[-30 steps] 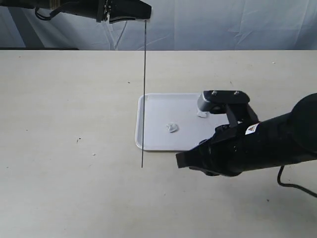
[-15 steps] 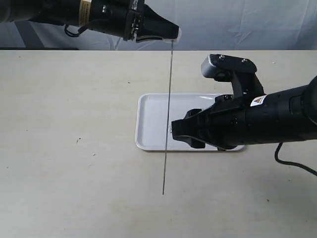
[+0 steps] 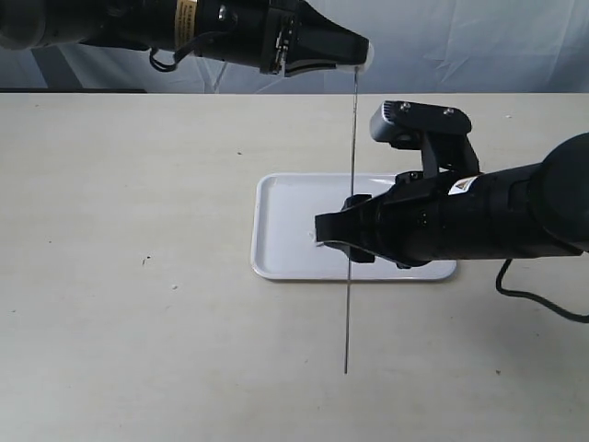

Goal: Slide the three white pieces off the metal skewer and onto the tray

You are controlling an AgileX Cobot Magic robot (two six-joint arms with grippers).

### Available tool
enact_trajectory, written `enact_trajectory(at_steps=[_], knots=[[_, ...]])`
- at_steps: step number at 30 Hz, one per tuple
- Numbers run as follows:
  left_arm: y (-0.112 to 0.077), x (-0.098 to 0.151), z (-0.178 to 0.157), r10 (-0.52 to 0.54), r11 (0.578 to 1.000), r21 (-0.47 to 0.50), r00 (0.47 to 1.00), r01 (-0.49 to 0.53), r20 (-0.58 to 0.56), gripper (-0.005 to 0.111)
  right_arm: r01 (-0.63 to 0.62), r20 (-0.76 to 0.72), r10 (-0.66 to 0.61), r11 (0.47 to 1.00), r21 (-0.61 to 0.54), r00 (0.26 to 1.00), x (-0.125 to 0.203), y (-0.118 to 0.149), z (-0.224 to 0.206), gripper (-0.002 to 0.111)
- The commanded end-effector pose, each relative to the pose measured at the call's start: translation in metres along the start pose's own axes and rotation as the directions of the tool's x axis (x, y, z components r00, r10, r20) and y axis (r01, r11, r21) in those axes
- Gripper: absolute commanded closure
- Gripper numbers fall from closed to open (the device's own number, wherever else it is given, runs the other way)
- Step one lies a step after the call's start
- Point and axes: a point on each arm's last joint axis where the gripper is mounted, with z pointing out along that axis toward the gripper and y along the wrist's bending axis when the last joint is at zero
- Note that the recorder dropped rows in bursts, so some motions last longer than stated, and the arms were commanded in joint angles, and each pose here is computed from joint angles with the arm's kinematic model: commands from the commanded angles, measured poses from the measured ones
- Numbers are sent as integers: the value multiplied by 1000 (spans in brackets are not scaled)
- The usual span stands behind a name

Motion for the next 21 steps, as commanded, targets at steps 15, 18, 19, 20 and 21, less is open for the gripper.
enact_trajectory(at_steps=[15, 18, 19, 20, 21], knots=[[-10, -2, 7, -11, 999, 41, 1000, 10, 29, 106, -6, 15, 5, 1000, 29, 1000, -2, -5, 8, 108], [-10, -2, 7, -8, 999, 40, 1000, 7, 27, 106, -6, 15, 5, 1000, 29, 1000, -2, -5, 8, 108], [-9, -2, 7, -6, 999, 38, 1000, 5, 24, 106, -6, 13, 5, 1000, 29, 1000, -2, -5, 8, 108], [-9, -2, 7, -5, 999, 37, 1000, 4, 22, 106, -2, 6, 2, 1000, 27, 1000, -1, -4, 8, 108], [-9, -1, 7, -3, 999, 34, 1000, 2, 17, 106, -2, 3, 2, 1000, 25, 1000, -1, -4, 8, 108]])
